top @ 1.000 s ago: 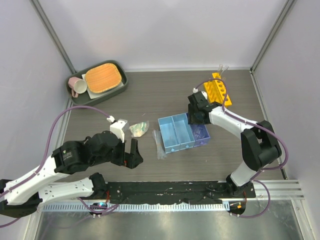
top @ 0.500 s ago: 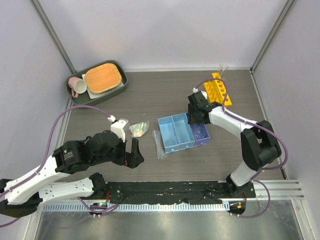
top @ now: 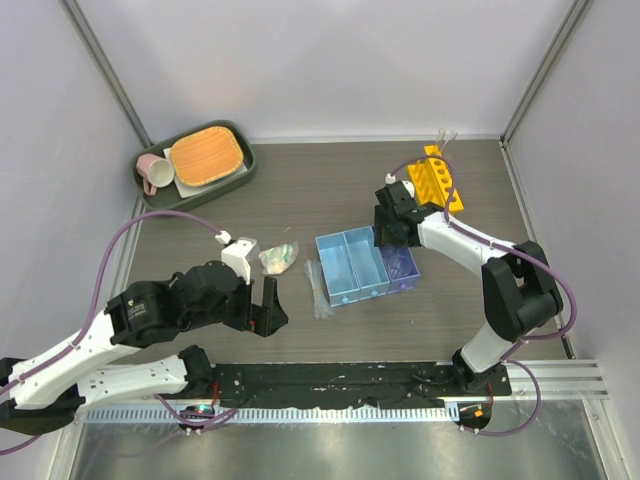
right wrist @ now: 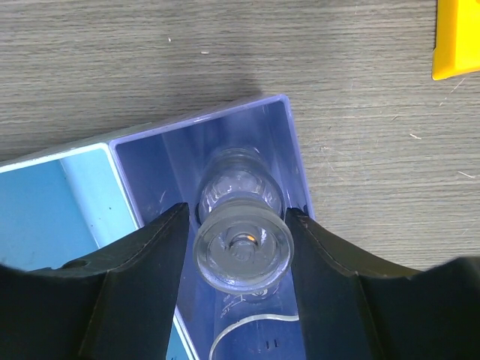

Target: Organize the chemistry lab equipment

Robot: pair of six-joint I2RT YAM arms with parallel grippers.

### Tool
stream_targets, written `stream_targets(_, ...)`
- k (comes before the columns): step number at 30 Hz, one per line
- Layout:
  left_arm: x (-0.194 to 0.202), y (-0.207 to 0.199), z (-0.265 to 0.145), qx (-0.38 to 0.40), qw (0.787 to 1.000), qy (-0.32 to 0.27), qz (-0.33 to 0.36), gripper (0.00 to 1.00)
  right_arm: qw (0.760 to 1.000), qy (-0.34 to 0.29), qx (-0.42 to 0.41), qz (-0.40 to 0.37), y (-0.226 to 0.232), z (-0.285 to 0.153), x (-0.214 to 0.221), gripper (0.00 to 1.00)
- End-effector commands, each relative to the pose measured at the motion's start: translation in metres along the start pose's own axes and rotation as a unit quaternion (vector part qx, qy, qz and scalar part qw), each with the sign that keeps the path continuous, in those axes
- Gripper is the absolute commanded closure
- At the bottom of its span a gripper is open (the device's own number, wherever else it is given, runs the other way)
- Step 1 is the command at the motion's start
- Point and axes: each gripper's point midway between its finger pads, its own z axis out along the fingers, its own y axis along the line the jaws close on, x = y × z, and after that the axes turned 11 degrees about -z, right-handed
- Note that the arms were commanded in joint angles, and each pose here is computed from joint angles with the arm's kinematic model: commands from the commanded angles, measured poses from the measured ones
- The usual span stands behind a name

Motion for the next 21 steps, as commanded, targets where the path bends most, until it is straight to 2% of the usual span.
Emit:
stream_targets(1, -0.010, -0.013, -0.004, 0.026, 1.000, -0.016, -0.006, 0.00, 1.000, -0.023, 0.006, 0.008, -0.001, -0.015, -0.017, 0.39)
stream_targets(15, -0.012, -0.014, -0.008, 0.032, 0.999, -0.021, -0.011, 0.00, 0.996, -0.083, 0.032, -0.008, -0.004, -0.071, -0.063, 0.38)
stream_targets(21, -0.011, -0.012, -0.011, 0.033, 0.999, -0.023, -0.018, 0.00, 0.990, -0.130, 0.023, -0.041, 0.026, -0.112, -0.096, 0.37)
